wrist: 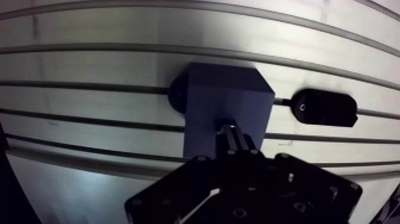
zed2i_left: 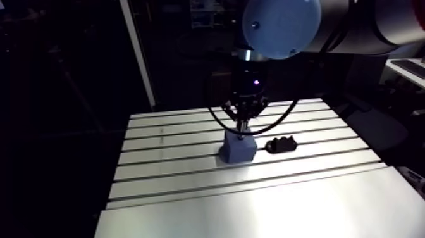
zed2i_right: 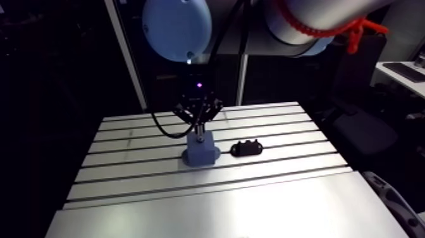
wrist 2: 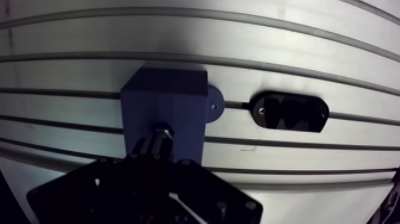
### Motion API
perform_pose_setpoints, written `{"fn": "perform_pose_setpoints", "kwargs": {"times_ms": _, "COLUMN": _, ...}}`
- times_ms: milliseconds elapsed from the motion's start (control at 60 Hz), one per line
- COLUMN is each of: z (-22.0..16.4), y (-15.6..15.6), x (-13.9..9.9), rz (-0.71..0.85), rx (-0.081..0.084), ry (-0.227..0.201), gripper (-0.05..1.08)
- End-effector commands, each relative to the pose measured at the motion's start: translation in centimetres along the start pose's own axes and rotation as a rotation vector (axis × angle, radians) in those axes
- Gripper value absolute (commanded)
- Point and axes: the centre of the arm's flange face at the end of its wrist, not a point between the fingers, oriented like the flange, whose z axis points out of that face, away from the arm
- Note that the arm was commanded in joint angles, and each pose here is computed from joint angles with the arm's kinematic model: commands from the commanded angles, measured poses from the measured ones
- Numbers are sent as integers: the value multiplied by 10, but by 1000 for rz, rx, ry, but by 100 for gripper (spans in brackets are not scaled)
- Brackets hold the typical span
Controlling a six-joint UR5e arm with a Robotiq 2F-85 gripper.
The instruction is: Pick up the M10 bolt and insert it into the hex recess until seated.
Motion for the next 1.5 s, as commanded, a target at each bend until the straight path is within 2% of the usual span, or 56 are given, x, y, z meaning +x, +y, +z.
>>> {"fn": "perform_pose_setpoints", "kwargs": {"times_ms": 17, "z": 2, "y": 0, "x": 0, "rz": -3, "rx": 5, "ry": -2, "gripper": 108}}
{"fn": "perform_pose_setpoints", "kwargs": {"times_ms": 1500, "z": 12, "y": 0, "x": -1, "rz": -23, "rx": 4, "ry": -5, "gripper": 108}}
